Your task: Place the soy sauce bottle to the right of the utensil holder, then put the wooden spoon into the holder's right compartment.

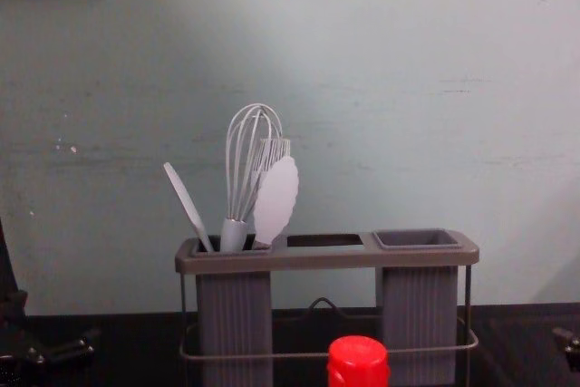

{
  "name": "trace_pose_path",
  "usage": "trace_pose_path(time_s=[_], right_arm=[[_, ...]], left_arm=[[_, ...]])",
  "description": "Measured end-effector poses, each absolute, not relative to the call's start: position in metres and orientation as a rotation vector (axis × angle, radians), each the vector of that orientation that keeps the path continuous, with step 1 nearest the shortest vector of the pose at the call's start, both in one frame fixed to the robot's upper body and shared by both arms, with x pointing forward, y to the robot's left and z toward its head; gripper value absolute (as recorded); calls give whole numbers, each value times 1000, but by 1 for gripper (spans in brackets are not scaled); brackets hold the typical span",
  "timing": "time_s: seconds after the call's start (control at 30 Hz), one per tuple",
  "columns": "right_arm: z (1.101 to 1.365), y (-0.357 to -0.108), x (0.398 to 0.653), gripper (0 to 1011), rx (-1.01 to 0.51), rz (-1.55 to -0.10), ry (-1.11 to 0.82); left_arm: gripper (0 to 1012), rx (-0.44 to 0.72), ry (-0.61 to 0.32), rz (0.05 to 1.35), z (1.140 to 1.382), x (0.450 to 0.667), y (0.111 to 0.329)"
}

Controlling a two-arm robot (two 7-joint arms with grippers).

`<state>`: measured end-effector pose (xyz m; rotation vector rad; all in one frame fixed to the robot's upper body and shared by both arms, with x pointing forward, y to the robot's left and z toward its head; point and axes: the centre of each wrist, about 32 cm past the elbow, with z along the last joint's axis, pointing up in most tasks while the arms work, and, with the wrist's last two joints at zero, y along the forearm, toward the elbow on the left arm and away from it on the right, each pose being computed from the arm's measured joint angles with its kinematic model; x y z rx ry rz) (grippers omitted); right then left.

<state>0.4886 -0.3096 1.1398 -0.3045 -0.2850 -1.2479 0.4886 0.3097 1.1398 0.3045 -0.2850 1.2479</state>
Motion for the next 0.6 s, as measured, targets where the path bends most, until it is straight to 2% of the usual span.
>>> trace_pose_path(time_s=[0.6], right_arm=[[1140,-310,489,1003,-304,-1248,-285]], left_arm=[[1011,304,-285,1248,1140,489,310]])
